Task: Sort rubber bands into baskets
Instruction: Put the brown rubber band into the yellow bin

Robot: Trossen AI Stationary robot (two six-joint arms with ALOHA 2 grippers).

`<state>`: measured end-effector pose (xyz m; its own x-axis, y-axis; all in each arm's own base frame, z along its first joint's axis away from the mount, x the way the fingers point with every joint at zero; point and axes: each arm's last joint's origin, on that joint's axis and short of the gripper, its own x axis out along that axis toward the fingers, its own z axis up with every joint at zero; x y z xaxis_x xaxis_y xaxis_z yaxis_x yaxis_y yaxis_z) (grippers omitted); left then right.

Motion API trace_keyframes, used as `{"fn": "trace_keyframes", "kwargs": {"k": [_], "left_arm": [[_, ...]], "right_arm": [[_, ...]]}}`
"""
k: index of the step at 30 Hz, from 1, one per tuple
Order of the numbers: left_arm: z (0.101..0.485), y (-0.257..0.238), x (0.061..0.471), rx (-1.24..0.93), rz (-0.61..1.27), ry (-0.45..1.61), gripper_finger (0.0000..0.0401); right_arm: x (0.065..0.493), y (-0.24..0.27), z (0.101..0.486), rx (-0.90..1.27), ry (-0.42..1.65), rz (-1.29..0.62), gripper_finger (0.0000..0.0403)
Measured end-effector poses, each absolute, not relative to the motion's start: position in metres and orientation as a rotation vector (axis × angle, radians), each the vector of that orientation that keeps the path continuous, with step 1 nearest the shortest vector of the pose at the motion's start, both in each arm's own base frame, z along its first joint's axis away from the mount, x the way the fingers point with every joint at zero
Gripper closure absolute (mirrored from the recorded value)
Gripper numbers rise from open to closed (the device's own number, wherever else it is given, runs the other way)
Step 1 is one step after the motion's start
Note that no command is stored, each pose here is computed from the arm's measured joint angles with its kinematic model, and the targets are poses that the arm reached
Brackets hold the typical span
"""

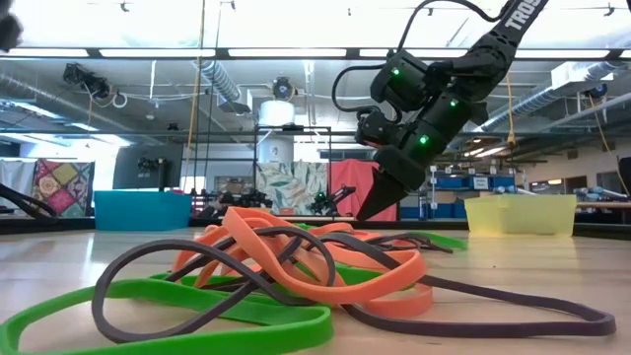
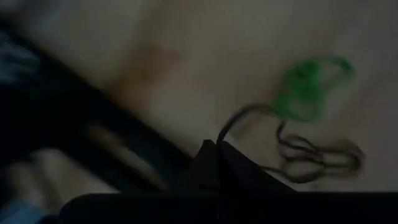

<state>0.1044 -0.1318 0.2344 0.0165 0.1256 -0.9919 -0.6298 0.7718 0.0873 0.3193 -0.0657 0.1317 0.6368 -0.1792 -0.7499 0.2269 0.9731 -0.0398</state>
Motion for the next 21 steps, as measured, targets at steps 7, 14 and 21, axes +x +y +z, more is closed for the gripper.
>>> {"fn": "trace_keyframes", "kwargs": {"k": [7,14,21], "left_arm": [[0.263,-0.096,0.113,-0.473,0.759,1.190,0.0399],[0.272,-0.054,0.116,-0.512,1.005,1.056,0.0399],[0.278,-0.019,0.122,-0.548,1.196,0.895,0.0400]], "right_arm": [[0.319,-0.066,0.132,0.060,0.849,-0.232,0.0328],[0.320,-0.065,0.132,0.061,0.847,-0.227,0.0328],[0.320,-0.064,0.132,0.070,0.843,-0.204,0.0328]]}}
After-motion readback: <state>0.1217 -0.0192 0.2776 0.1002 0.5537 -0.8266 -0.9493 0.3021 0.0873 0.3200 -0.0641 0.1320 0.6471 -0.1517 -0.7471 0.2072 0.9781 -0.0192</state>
